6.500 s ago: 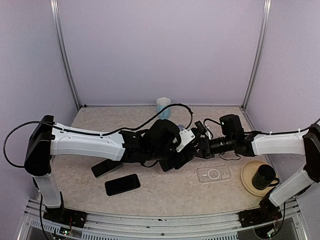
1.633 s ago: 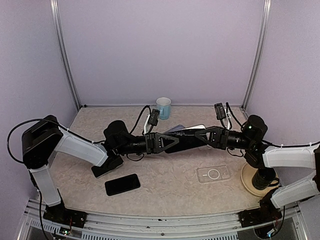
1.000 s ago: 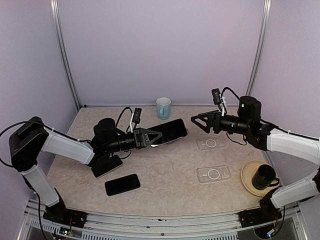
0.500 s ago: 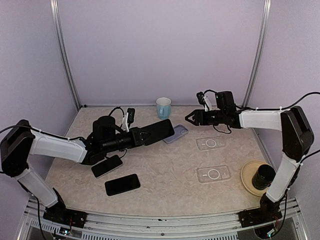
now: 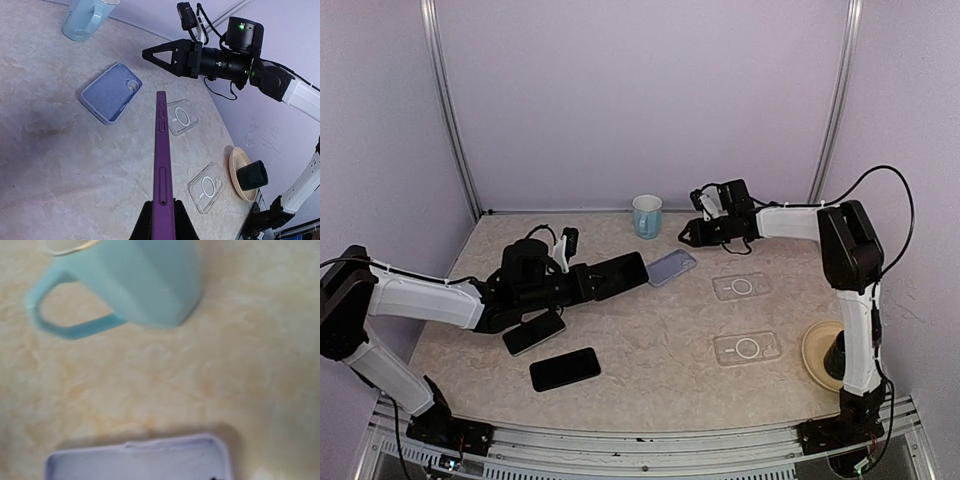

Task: Put the phone into the phone case
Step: Move the phone case to the center of the board.

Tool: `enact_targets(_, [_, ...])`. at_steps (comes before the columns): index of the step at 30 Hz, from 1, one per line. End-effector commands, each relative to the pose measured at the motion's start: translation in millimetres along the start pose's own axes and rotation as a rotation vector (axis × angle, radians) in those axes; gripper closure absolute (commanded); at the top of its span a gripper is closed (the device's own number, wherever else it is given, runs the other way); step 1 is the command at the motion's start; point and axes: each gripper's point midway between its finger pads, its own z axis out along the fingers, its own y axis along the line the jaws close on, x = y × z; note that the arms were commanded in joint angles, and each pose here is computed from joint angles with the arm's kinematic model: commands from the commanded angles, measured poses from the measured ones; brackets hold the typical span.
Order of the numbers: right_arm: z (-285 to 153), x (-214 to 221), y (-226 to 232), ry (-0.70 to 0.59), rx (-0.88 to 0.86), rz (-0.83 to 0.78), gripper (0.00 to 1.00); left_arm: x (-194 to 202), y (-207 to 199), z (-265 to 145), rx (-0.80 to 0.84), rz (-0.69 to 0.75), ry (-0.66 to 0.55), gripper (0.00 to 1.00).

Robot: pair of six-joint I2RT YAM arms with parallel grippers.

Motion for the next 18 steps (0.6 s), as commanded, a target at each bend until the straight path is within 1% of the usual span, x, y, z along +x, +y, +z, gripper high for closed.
enact_targets(1, [11, 8, -18, 0.051, 0.051, -0.003, 0.62, -20, -6, -12, 0.001, 0.009, -0.073, 1.00])
enact_targets(14, [36, 37, -40, 0.118, 0.098, -0.002, 0.64, -21, 5, -18, -0.054, 0.001, -0.085, 1.00])
enact_targets(18, [37, 38, -41, 0.120, 0.101, -0.007, 0.67, -22, 6, -19, -0.064, 0.002, -0.089, 1.00])
